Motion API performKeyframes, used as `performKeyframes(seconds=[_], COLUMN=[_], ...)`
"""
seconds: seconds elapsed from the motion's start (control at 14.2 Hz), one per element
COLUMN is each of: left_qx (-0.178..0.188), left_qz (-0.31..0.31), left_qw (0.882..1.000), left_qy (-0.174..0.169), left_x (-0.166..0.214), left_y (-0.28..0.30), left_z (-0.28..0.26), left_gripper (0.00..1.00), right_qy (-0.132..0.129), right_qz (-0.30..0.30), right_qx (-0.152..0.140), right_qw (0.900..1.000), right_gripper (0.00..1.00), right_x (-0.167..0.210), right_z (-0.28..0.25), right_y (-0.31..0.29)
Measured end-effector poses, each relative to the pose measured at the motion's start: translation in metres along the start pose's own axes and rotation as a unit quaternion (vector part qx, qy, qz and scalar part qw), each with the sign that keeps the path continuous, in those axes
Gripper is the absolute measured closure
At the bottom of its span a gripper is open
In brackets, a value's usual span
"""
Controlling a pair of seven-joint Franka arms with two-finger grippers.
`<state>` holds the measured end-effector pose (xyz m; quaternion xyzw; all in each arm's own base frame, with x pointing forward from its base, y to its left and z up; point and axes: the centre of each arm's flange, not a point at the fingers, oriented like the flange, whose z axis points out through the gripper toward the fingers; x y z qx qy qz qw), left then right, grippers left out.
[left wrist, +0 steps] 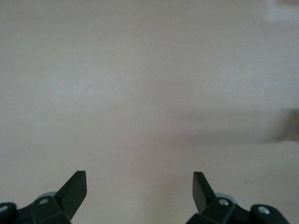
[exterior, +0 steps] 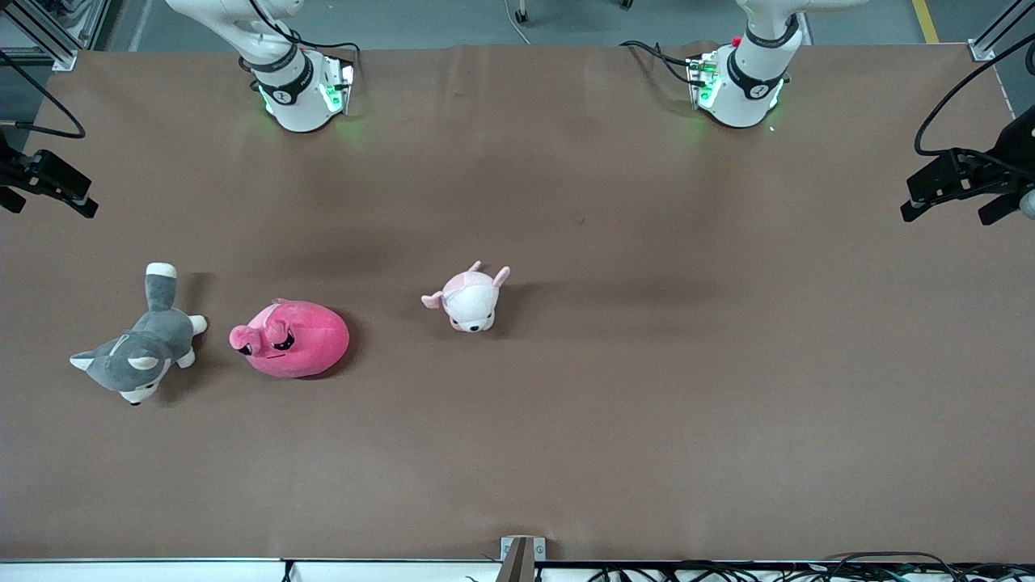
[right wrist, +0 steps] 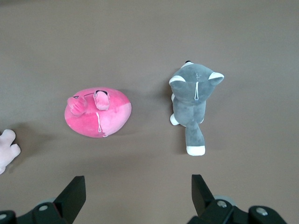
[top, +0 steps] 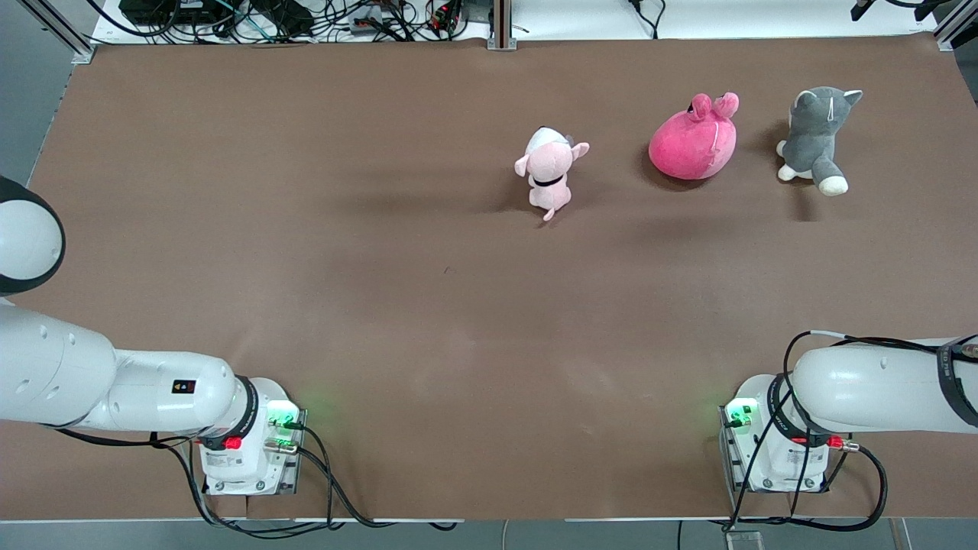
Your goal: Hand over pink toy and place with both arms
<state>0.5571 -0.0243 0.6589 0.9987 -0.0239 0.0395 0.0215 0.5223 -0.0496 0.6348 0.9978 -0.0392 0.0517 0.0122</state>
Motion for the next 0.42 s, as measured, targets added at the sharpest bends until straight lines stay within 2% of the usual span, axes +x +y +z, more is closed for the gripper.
performKeyframes(seconds=[0.42], left_qx=[0.000], left_qz=[0.000], left_qw=[1.000], left_qy=[0.000], left_x=[0.0000], left_y=[0.0000], left_z=[0.0000], left_gripper=[0.00], right_qy=[0.001], right_qz=[-0.006], right_qx=[0.000], right_qw=[1.000], right_gripper=[0.00], right_x=[0.0003], right_z=[0.0004], right_y=[-0.0057])
